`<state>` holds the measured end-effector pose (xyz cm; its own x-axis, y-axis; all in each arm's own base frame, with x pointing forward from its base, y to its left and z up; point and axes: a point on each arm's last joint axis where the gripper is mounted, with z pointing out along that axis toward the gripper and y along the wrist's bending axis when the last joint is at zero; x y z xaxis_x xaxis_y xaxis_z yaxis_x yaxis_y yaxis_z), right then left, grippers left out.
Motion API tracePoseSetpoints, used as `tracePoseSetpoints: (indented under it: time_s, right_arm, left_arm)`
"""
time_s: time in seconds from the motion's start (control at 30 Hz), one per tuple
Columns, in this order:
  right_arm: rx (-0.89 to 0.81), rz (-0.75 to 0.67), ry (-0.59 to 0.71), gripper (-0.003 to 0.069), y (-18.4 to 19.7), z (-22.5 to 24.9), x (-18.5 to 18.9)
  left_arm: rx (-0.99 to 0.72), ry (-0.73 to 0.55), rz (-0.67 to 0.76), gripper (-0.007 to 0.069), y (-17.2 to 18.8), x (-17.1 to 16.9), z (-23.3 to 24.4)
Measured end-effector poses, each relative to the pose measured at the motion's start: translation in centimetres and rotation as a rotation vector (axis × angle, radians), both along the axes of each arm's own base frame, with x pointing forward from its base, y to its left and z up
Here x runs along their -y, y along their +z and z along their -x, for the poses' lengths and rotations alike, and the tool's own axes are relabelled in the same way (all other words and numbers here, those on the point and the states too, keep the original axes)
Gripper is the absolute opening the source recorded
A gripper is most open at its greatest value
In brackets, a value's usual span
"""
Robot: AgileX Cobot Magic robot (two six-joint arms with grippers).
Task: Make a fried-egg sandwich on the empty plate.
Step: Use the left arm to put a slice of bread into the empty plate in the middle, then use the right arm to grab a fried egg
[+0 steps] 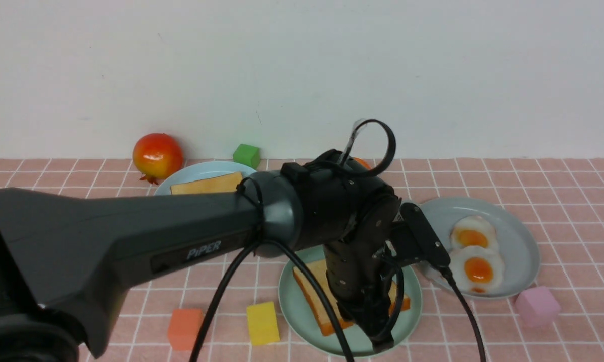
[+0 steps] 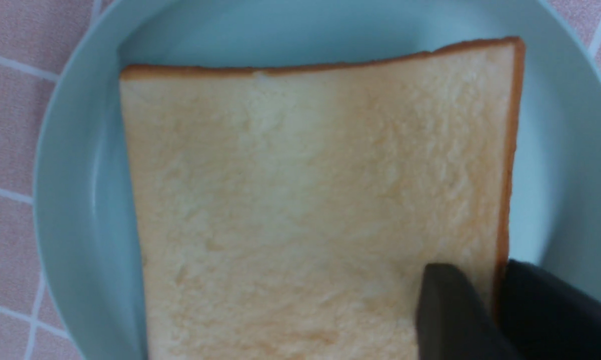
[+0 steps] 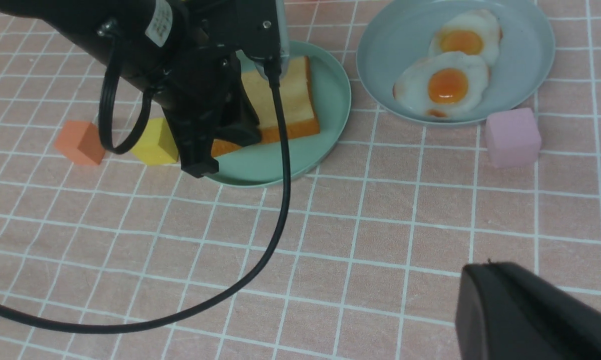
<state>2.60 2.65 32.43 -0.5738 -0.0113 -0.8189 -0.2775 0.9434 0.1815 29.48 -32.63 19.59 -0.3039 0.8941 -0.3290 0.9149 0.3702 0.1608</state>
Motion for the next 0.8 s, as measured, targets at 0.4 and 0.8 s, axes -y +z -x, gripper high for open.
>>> tracePoseSetpoints:
  time_s: [0.4,0.8]
  right_arm:
    - [-0.125,0.019,0.018,0.0043,1.5,-1.9,-0.2]
    - [-0.490,0.068,0.020,0.0045,2.0,-14.7,-1.1]
  left_arm:
    - [0.007,0.148,0.249,0.0380,9.9,-2.0,2.7]
    - [0.113,0.281,0.654,0.0012,20.5,-15.3,14.2]
